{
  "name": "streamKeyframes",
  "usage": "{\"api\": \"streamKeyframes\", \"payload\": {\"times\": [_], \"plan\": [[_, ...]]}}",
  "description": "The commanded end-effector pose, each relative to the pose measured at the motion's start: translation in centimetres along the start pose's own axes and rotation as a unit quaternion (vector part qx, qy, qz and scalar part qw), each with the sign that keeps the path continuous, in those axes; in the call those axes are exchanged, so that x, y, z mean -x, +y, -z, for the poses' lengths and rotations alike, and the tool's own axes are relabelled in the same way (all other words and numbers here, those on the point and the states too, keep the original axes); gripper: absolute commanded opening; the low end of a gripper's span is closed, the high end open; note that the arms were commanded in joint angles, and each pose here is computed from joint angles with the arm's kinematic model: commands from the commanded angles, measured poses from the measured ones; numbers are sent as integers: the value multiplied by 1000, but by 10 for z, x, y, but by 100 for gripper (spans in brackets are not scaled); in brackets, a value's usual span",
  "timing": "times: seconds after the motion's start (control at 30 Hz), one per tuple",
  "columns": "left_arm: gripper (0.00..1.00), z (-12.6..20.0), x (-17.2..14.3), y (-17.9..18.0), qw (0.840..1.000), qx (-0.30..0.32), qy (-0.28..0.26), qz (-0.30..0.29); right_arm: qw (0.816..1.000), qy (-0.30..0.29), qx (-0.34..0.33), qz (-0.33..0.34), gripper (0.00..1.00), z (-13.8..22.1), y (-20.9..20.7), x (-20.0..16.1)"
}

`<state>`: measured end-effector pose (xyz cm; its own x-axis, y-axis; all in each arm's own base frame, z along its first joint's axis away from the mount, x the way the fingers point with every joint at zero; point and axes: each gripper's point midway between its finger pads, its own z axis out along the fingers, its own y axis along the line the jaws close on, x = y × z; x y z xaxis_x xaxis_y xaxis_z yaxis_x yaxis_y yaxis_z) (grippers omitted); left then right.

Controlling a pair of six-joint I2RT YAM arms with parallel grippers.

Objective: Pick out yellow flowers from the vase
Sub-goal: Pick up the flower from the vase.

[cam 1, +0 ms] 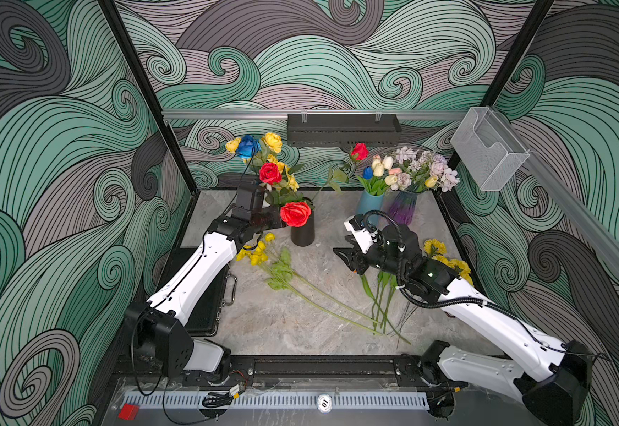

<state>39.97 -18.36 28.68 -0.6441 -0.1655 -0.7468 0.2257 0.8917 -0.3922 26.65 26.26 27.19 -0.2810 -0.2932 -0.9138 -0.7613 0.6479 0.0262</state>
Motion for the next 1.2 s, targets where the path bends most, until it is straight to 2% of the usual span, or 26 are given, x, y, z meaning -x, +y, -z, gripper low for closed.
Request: {"api": "streamKeyframes", "payload": {"times": [0.0, 0.2, 0.5, 0.7, 0.93, 1.1, 1.17], "plan": [[61, -9, 16, -17, 999, -15, -15, -40, 1000, -1, -7, -5, 56, 2, -3, -2], [49, -18, 21, -39, 997, -33, -9, -70, 1000, 3, -4, -6, 56, -1, -2, -5], [51, -23, 7, -65, 990, -64, 11, -123, 1000, 7, -1, -9, 57, -5, -2, -8], [58, 9, 3, -54, 990, -63, -61, -114, 1000, 9, 1, -11, 57, -6, -1, -9], [65, 37, -8, -44, 985, -66, -101, -123, 1000, 12, 5, -11, 57, -10, 0, -11], [66, 53, -14, -32, 981, -52, -141, -119, 1000, 11, 7, -13, 57, -11, 0, -10], [70, 62, -16, -28, 978, -56, -167, -109, 1000, 12, 7, -12, 57, -11, 0, -11]]}}
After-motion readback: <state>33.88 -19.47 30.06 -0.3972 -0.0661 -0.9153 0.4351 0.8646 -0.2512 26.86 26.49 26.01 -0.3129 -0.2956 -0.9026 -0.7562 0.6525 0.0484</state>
